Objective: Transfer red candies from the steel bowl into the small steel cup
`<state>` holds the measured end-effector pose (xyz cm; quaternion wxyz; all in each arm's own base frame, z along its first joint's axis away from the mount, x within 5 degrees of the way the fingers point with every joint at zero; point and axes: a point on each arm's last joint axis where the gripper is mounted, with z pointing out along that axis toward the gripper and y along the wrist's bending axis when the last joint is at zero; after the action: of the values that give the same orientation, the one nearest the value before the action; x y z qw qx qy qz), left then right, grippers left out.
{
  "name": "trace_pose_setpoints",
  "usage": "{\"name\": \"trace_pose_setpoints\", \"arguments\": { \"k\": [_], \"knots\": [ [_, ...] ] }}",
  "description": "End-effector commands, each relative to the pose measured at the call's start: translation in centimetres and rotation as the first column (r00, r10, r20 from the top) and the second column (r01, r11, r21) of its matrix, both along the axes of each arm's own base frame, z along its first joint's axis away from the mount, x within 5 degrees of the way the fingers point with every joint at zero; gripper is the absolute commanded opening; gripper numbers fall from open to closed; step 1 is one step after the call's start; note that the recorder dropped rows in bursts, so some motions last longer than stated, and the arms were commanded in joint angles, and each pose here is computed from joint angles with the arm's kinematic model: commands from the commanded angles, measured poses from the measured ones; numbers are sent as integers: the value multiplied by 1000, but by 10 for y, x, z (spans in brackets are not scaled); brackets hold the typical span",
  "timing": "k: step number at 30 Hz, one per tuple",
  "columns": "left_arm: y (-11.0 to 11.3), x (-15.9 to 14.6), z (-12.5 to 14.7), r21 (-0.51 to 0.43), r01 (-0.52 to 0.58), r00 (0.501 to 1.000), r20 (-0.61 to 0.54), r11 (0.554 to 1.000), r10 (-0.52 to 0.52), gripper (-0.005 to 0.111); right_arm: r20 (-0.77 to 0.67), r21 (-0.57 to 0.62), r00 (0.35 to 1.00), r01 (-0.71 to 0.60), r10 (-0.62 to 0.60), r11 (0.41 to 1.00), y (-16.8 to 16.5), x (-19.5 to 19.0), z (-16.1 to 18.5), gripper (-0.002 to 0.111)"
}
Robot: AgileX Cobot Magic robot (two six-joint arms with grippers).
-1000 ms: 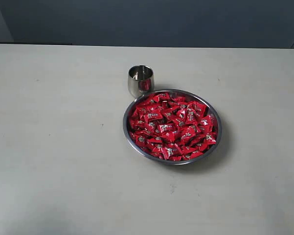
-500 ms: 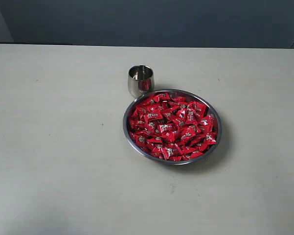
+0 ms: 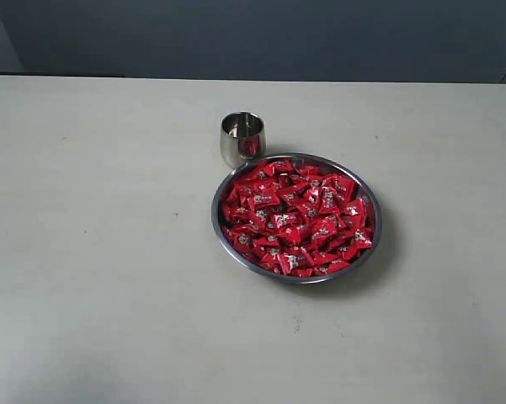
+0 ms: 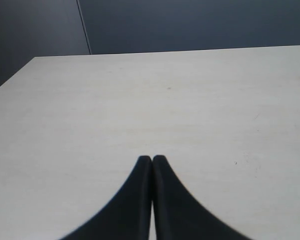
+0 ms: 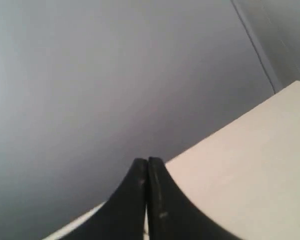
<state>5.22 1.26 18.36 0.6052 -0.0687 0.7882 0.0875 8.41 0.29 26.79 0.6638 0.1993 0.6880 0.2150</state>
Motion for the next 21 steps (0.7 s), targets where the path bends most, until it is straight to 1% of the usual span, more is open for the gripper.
{"name": "trace_pose_setpoints", "arguments": {
  "k": [1, 4, 5, 7, 8, 9, 10, 13, 18, 21],
  "knots": [
    [0, 0, -1, 3, 4, 1000, 8, 1000, -4, 0, -192, -155, 974, -150, 119, 976, 10, 30, 40, 3],
    [0, 0, -1, 3, 4, 1000, 8, 1000, -4, 0, -289, -198, 937, -259, 196, 945, 17, 57, 64, 22],
    [0, 0, -1, 3, 4, 1000, 8, 1000, -4, 0, -300, -215, 928, -293, 222, 932, 19, 66, 75, 33],
    [0, 0, -1, 3, 4, 1000, 8, 1000, -4, 0, -344, -210, 902, -345, 261, 915, 23, 83, 83, 48],
    [0, 0, -1, 3, 4, 1000, 8, 1000, -4, 0, -366, -202, 888, -368, 279, 907, 24, 94, 89, 53],
    [0, 0, -1, 3, 4, 1000, 8, 1000, -4, 0, -380, -196, 878, -383, 290, 903, 25, 101, 93, 56],
    [0, 0, -1, 3, 4, 1000, 8, 1000, -4, 0, -393, -188, 868, -398, 302, 898, 27, 109, 98, 56],
    [0, 0, -1, 3, 4, 1000, 8, 1000, -4, 0, -476, -149, 807, -466, 350, 872, 31, 136, 100, 54],
    [0, 0, -1, 3, 4, 1000, 8, 1000, -4, 0, -539, -81, 696, -603, 475, 793, 43, 169, 97, 54],
    [0, 0, -1, 3, 4, 1000, 8, 1000, -4, 0, -564, -72, 638, -671, 525, 738, 57, 184, 88, 54]
  ]
}}
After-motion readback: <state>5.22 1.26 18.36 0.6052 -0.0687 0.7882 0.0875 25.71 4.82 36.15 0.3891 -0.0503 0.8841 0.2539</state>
